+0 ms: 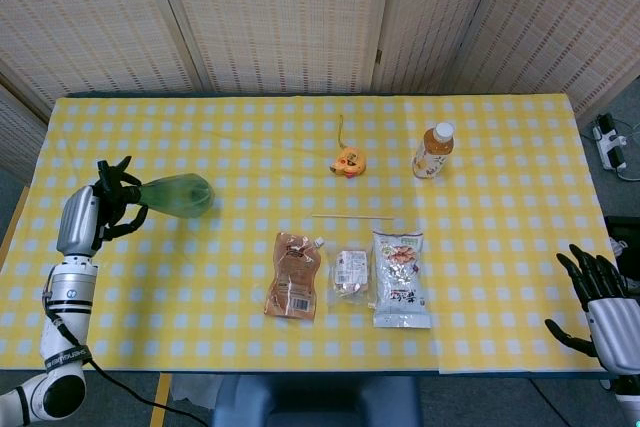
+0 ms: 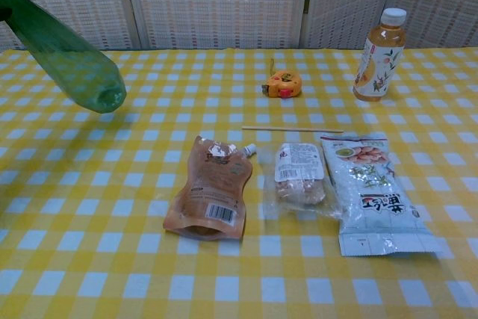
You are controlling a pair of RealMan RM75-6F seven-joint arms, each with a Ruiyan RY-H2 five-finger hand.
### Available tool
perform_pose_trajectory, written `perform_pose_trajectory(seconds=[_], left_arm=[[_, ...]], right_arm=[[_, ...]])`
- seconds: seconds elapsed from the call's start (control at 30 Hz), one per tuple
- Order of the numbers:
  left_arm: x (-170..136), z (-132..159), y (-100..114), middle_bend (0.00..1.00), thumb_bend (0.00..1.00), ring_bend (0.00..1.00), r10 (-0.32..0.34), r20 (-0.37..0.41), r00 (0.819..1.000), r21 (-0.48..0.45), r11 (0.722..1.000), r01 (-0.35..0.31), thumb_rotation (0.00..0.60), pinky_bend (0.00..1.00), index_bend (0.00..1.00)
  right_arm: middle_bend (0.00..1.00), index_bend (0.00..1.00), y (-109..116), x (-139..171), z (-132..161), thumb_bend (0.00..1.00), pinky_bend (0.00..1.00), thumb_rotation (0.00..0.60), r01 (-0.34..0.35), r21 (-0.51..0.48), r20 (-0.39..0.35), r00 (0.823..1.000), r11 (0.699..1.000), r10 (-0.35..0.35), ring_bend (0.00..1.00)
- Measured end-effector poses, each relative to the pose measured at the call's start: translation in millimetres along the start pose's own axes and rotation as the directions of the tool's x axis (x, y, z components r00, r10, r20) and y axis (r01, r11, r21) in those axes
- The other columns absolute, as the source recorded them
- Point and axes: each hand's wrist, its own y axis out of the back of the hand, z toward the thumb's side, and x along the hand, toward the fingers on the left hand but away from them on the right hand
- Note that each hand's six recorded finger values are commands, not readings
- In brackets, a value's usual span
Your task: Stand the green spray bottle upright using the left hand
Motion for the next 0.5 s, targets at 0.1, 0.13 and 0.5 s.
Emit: perform_pose_trajectory(seconds=[0.1,0.13,0.5], left_arm=[[0,-5,6,1.0,0.43,1.0,-0.053,-0.048,0.997,-0.036,0.998,0.051,0.6,1.0,0.76],[0,-6,10,1.0,0.43,1.0,-0.071,-0.064,0.995,-0.05,0.996,0.068,0.6,1.0,0.76],[3,-10,9,1.0,0.43,1.0,-0.191,-0.132,0.973,-0.153,0.973,0.171,0.6,1.0,0.76]], right_arm=[[0.0,0.0,-1,-1,0,0.24,0.0,0.6,-0.004,0.001,0.002,1.0,1.0,0.004,0.0],[0.0,0.0,-2,-1,0,0.24,0.0,0.6,-0.006,0.0,0.003,1.0,1.0,0.006,0.0],[0.0,0.0,-1,-2,0,0.24,0.0,0.6,0.0,-0.013,0.001,1.0,1.0,0.0,0.0]])
